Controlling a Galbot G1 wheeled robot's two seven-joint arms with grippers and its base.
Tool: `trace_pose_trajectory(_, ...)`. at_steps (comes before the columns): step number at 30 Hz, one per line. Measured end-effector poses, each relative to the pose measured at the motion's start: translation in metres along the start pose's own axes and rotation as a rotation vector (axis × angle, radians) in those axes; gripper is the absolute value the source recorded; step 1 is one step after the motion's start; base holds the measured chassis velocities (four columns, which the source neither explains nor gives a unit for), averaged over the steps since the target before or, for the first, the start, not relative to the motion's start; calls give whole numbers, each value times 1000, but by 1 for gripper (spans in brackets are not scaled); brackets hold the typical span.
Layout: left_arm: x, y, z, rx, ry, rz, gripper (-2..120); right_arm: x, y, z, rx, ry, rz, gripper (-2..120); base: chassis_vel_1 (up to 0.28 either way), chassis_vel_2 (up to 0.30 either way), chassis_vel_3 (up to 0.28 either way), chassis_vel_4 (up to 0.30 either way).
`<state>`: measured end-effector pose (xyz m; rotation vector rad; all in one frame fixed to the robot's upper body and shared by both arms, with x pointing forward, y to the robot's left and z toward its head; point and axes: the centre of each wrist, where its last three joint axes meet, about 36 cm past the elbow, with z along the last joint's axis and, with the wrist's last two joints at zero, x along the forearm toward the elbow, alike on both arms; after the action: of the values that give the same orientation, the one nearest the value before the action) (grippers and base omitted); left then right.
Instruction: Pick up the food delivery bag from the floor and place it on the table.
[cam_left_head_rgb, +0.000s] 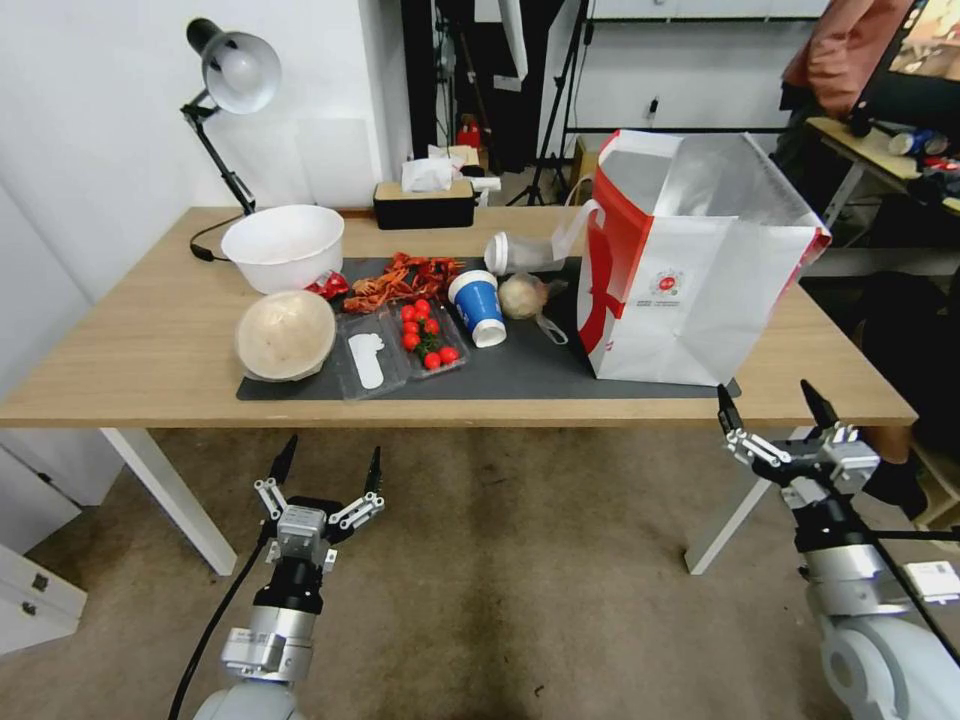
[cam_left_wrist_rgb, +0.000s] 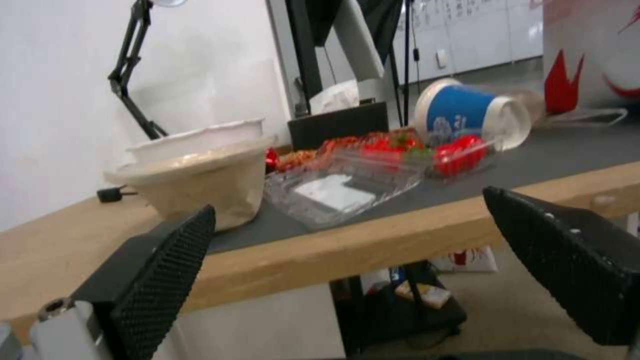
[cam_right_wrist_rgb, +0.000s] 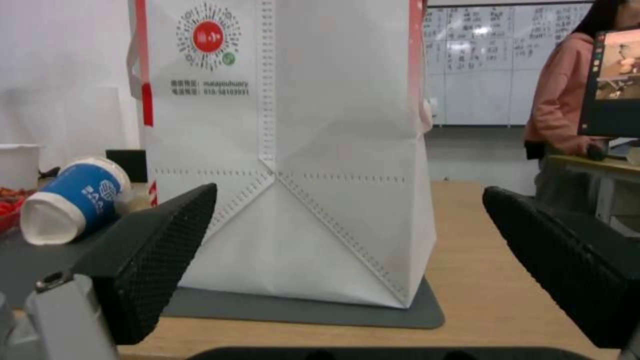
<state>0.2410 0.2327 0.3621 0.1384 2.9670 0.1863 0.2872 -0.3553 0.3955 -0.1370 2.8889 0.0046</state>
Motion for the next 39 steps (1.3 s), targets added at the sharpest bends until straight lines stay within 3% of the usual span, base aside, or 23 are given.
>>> trace_pose_trajectory(20,-3,2,10,6,8,-15,100,-1,0,23,1,82,31,100,0,0,0,0)
trace_pose_trajectory(39,-3,4,11,-1,-1,-12,100,7,4,21,17,114,28,100,0,0,0,0)
